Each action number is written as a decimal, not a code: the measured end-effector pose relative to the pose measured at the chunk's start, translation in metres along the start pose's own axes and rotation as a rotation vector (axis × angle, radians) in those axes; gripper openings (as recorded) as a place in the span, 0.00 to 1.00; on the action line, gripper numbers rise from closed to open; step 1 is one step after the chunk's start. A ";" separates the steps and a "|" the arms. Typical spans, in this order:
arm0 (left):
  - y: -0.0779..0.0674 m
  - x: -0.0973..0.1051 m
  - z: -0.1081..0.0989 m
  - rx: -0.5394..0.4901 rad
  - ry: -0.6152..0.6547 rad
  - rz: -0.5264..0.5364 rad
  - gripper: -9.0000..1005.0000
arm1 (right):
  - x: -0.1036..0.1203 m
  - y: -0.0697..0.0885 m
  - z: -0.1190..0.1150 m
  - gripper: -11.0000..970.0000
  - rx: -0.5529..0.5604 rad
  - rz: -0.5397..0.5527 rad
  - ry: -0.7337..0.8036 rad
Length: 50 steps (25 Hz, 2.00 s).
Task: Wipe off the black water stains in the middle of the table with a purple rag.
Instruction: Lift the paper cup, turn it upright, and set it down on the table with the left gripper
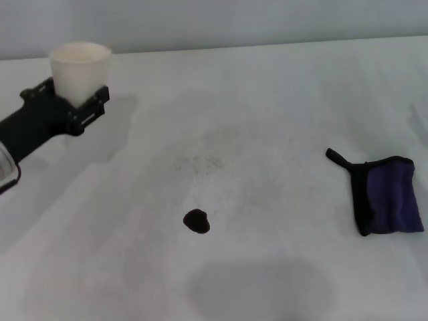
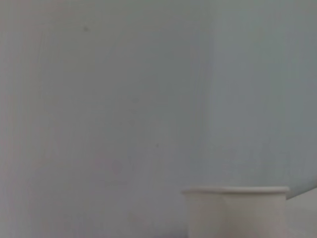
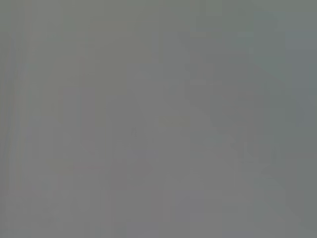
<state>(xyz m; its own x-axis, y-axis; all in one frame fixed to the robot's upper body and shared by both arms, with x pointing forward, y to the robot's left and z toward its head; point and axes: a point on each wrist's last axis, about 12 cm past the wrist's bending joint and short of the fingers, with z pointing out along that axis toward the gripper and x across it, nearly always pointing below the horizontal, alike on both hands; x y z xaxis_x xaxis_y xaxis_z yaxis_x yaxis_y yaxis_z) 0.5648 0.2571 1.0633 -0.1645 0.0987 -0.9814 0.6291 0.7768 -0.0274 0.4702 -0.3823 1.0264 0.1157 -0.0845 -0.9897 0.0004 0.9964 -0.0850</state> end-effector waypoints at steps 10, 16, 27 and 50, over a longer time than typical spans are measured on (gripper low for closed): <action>-0.005 0.039 -0.017 -0.049 0.061 -0.038 0.62 | -0.001 0.001 -0.002 0.90 -0.012 0.005 -0.012; -0.008 0.057 -0.024 -0.063 0.113 -0.026 0.62 | -0.003 0.002 0.001 0.90 -0.016 0.012 -0.021; -0.016 0.077 -0.034 -0.109 0.134 0.037 0.62 | -0.004 0.004 0.005 0.90 -0.021 0.013 -0.027; -0.027 0.079 -0.020 -0.040 0.151 0.014 0.62 | -0.004 0.005 0.000 0.90 -0.027 0.018 -0.037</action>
<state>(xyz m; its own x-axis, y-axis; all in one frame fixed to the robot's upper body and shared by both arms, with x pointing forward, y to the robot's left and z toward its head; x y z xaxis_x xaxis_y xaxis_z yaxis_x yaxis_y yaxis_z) 0.5197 0.2563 0.9907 -0.2702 0.2003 -0.9417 0.6018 0.7987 -0.0028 0.4700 -0.3771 1.0299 0.1519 -0.0658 -0.9862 -0.0284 0.9971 -0.0709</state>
